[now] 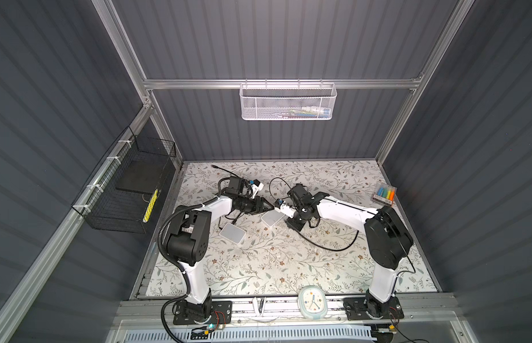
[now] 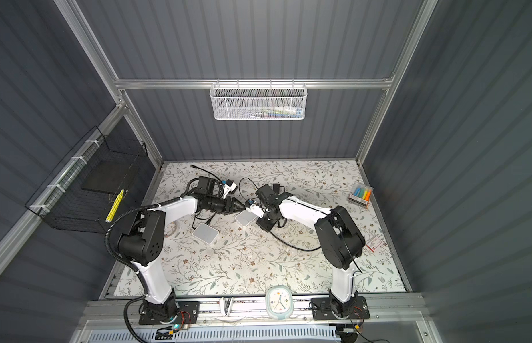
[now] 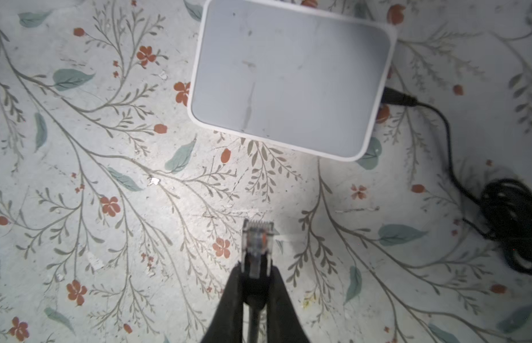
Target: Insert the plug into the switch port
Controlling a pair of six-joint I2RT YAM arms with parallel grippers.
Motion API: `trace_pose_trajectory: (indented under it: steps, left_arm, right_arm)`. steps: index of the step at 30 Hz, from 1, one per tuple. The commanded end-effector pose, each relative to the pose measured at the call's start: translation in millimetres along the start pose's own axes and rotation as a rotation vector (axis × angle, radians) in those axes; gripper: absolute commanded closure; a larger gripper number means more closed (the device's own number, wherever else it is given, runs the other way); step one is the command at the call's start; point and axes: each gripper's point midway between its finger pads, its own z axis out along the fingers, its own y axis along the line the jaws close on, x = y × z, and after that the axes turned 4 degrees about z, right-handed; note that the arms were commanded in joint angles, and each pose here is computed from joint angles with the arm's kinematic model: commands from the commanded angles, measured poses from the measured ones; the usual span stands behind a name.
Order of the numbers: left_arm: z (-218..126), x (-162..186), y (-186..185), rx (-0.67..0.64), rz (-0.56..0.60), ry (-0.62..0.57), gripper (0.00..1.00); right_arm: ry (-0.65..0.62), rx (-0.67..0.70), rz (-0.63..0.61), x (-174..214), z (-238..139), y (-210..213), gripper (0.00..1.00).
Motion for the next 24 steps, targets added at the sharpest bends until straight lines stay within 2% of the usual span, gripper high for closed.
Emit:
trace_pose_trajectory:
  steps: [1, 8, 24]
  left_arm:
    - [2, -4, 20, -0.088, 0.004, 0.002, 0.5]
    - [11, -13, 37, -0.128, 0.009, 0.001, 0.51]
    - [34, -21, 54, -0.071, -0.006, -0.002, 0.57]
  right_arm:
    - [0.089, -0.001, 0.004, 7, 1, -5, 1.0]
    - [0.168, 0.002, 0.016, 4, 14, -15, 1.0]
    - [0.221, -0.002, 0.06, 2, 24, -29, 1.0]
